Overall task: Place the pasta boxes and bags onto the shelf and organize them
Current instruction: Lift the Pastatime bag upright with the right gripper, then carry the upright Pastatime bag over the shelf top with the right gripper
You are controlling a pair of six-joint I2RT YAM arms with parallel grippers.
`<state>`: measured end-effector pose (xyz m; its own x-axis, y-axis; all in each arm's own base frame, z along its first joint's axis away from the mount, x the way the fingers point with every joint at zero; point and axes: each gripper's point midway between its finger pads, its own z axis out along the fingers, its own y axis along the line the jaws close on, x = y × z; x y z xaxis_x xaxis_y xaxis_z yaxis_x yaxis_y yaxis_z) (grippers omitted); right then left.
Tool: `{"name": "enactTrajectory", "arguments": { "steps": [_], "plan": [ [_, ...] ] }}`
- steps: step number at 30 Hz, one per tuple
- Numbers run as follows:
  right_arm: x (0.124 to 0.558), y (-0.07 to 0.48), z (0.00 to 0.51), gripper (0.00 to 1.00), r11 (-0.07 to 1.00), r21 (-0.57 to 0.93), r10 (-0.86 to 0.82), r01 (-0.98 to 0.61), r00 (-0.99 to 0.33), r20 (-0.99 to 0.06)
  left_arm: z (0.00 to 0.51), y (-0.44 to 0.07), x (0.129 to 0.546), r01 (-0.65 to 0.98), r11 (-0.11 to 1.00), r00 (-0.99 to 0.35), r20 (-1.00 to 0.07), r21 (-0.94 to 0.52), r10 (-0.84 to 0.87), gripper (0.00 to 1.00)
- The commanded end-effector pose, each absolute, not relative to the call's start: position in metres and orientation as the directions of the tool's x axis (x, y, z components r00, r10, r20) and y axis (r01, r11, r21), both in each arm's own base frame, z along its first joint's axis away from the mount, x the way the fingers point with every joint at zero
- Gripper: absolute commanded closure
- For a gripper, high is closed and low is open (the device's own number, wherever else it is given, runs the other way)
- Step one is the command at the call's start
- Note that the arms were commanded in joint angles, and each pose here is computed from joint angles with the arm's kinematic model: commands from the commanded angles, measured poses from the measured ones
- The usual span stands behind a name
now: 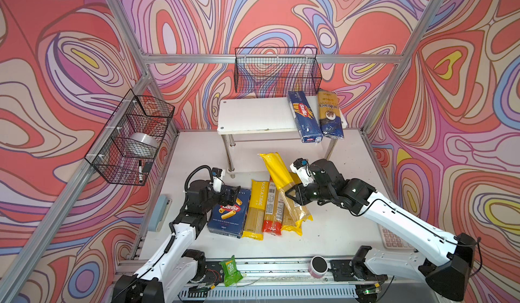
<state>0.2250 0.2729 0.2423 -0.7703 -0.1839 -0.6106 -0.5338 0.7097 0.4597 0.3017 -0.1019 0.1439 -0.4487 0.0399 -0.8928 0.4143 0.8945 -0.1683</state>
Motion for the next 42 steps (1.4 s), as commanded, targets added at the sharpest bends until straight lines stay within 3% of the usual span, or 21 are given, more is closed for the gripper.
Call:
{"name": "enactTrajectory", "arguments": {
  "steps": [1,8,24,42],
  "plan": [
    [0.236,0.296,0.309,0.96,0.609,0.449,-0.128,-0.654,-0.639,-0.758,0.153,-0.102,0.304,0.42,0.894,-0.426,-0.904,-0.154,0.044,0.0],
    [0.241,0.304,0.342,1.0,0.58,0.431,-0.112,-0.691,-0.592,-0.798,0.153,-0.102,0.303,0.42,0.894,-0.426,-0.904,-0.154,0.044,0.0],
    [0.282,0.298,0.398,1.0,0.726,0.341,-0.103,-0.597,-0.584,-0.805,0.153,-0.101,0.302,0.415,0.897,-0.423,-0.905,-0.154,0.04,0.0],
    [0.36,0.308,0.464,1.0,0.838,0.162,-0.067,-0.521,-0.392,-0.917,0.154,-0.1,0.303,0.413,0.898,-0.421,-0.906,-0.153,0.039,0.0]
  ]
}}
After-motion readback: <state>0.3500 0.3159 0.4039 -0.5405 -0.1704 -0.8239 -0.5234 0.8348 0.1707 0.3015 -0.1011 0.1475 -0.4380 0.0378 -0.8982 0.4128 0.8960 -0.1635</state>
